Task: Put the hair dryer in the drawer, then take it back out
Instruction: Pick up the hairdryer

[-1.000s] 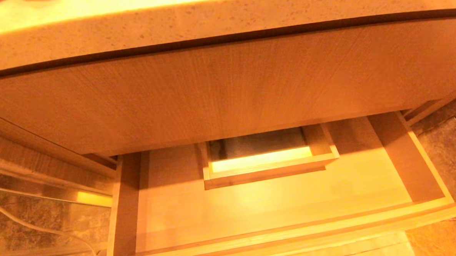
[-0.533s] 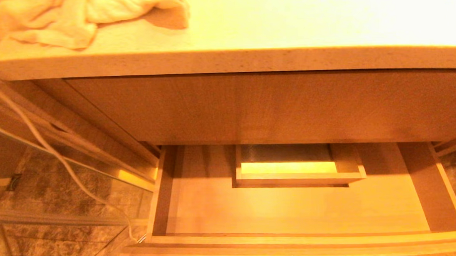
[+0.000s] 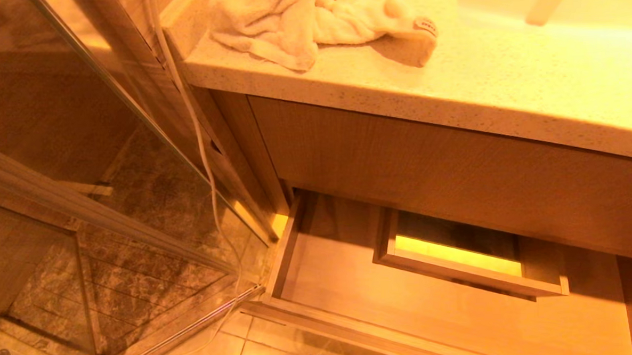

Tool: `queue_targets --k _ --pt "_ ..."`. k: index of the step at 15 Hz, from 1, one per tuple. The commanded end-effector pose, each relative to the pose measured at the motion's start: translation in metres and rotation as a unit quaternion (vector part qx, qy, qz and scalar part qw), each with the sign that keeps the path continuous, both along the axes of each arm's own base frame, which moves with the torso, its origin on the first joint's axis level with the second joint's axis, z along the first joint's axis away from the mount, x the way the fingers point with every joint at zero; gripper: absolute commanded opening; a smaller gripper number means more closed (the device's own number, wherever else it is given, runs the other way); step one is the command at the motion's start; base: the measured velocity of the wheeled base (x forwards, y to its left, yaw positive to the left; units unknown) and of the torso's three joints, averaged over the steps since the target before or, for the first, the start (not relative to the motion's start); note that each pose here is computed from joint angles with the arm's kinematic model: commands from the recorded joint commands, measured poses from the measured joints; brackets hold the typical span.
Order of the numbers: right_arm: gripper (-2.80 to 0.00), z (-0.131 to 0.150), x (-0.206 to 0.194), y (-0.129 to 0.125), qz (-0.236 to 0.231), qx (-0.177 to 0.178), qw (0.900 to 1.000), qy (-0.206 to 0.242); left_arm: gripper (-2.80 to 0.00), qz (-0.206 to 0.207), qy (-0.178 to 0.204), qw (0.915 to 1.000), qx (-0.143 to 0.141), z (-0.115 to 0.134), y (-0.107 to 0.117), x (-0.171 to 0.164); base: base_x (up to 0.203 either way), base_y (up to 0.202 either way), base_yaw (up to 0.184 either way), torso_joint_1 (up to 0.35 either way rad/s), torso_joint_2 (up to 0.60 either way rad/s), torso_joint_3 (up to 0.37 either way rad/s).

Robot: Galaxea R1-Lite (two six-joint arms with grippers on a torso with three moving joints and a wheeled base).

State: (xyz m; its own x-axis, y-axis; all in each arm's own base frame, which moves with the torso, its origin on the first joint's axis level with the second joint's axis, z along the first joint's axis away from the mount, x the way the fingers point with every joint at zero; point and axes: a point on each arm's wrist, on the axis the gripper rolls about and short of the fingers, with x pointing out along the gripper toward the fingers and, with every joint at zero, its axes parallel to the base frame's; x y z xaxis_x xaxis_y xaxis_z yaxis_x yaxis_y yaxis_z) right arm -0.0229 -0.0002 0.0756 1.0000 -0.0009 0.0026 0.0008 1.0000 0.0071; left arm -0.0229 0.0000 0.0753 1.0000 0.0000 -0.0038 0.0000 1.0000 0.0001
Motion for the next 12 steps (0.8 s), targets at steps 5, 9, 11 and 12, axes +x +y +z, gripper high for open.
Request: queue_targets --k 5,9,11,12 --pt "-2.80 0.0001 0.0001 0.0000 0.000 0.000 1.000 0.001 -2.80 0.000 -0.001 1.0000 0.000 0.0001 0.0000 -0.0001 0.000 0.000 0.000 0.000 0.00 0.000" --pt "-2.80 0.0002 0.0001 0.0000 0.000 0.004 1.000 0.000 -2.80 0.000 -0.001 1.0000 0.000 0.0001 0.0000 -0.0001 0.000 0.000 0.000 0.000 0.00 0.000" --pt "-2.80 0.0002 0.0001 0.0000 0.001 0.003 1.000 0.000 -2.80 0.000 0.000 1.0000 0.000 -0.0003 0.0000 0.0001 -0.001 0.002 -0.041 0.001 0.00 -0.001" --pt "-2.80 0.0002 0.0001 0.0000 0.001 0.003 1.000 0.000 -2.80 0.000 -0.001 1.0000 0.000 0.0001 0.0000 -0.0001 0.000 0.007 -0.142 0.007 0.00 -0.002"
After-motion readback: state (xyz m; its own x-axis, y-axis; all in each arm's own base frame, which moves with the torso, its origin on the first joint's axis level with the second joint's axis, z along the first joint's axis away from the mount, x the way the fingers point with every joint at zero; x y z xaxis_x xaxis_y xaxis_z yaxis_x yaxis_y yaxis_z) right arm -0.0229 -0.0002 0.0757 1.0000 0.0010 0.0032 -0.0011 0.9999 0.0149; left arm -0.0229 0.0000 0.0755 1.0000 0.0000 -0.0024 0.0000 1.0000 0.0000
